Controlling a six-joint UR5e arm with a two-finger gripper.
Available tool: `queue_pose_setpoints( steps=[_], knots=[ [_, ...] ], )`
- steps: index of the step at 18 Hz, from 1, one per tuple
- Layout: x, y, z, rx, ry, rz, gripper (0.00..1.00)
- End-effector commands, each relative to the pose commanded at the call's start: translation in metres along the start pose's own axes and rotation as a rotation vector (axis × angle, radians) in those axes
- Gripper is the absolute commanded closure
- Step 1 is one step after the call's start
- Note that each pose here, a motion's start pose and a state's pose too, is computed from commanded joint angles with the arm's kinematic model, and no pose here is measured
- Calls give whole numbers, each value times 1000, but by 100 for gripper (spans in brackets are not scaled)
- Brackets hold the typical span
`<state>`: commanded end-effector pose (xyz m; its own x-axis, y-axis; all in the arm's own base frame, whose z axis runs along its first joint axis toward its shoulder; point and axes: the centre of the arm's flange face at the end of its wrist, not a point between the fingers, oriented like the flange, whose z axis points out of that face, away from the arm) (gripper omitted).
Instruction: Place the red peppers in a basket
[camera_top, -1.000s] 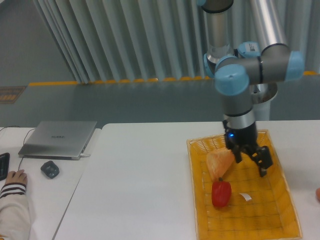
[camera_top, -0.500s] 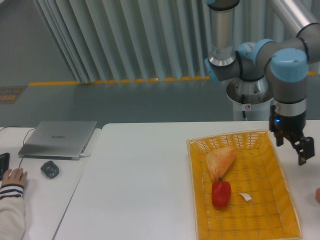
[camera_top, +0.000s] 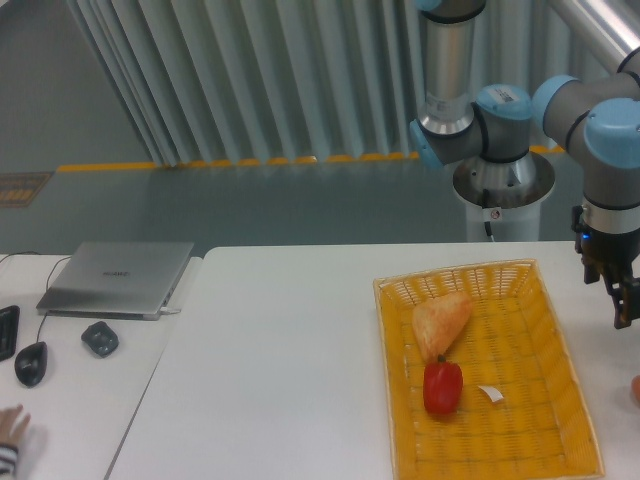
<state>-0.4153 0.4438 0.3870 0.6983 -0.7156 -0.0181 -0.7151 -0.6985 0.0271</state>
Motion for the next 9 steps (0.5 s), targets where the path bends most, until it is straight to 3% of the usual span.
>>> queue_pose_setpoints(
  steps=[9],
  knots=[
    [0,1,2,4,4,0,0]
  ],
)
